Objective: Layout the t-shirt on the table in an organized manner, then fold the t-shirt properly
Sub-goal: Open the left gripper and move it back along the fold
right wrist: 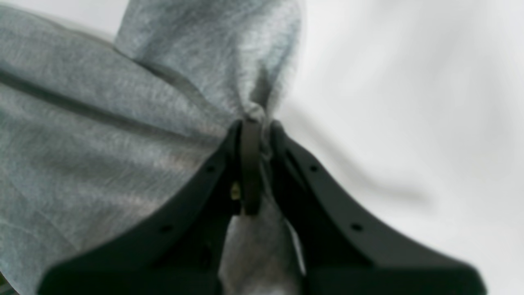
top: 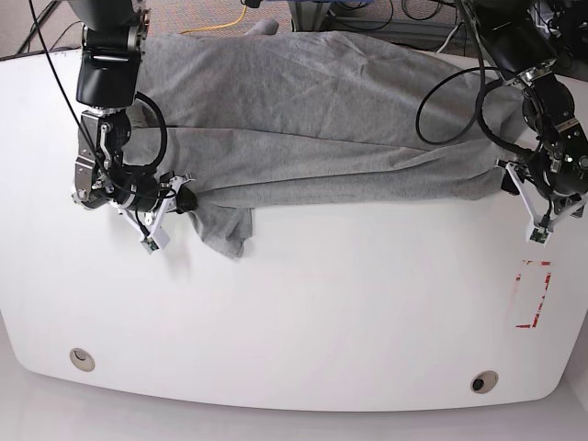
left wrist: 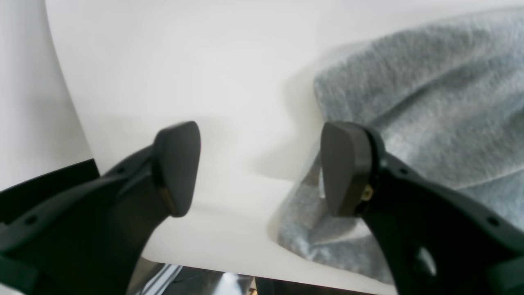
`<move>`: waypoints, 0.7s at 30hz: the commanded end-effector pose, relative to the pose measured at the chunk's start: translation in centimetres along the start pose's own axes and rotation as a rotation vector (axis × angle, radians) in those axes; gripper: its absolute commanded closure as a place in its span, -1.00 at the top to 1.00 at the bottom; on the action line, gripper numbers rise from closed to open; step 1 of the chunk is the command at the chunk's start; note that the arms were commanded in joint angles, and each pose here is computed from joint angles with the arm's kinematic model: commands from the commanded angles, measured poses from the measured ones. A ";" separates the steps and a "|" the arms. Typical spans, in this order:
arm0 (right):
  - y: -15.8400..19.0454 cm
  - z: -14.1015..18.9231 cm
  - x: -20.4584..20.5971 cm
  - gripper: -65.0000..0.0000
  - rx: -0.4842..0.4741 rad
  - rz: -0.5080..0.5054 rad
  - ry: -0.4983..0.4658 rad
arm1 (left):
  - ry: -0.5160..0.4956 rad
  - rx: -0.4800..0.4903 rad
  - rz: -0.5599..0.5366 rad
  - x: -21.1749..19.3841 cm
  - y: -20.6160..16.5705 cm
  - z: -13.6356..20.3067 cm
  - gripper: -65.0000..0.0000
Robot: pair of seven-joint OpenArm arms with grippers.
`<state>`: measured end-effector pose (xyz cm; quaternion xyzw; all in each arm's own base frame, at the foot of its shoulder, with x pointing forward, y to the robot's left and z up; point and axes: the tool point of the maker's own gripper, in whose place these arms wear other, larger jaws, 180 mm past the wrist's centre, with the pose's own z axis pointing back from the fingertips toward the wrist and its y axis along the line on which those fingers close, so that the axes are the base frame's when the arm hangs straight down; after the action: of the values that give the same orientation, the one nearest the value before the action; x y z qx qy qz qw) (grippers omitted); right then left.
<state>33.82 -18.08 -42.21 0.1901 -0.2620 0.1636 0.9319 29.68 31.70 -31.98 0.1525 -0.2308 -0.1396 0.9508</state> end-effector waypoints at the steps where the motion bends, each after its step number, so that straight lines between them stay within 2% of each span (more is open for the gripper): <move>1: -0.8 0.8 1.1 -0.99 -0.024 0.017 -0.019 | -0.053 0.044 0.020 1.8 2.1 1.0 0.35; 10: -0.5 0.6 1.1 -0.99 -0.018 0.015 -0.020 | -0.001 -0.034 0.127 0.4 1.6 -1.3 0.35; 14: -0.5 0.6 1.1 -0.99 -0.019 0.016 -0.019 | 0.035 -0.105 0.174 -1.0 0.7 -2.2 0.34; 21: -0.5 0.6 1.1 -0.99 -0.018 0.015 -0.020 | 0.002 -0.228 0.236 -2.6 -1.5 -2.7 0.34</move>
<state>33.83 -17.96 -42.23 0.1912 -0.2624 0.1631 0.9317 28.68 31.55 -36.28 0.0147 -0.2210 -0.0505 0.9739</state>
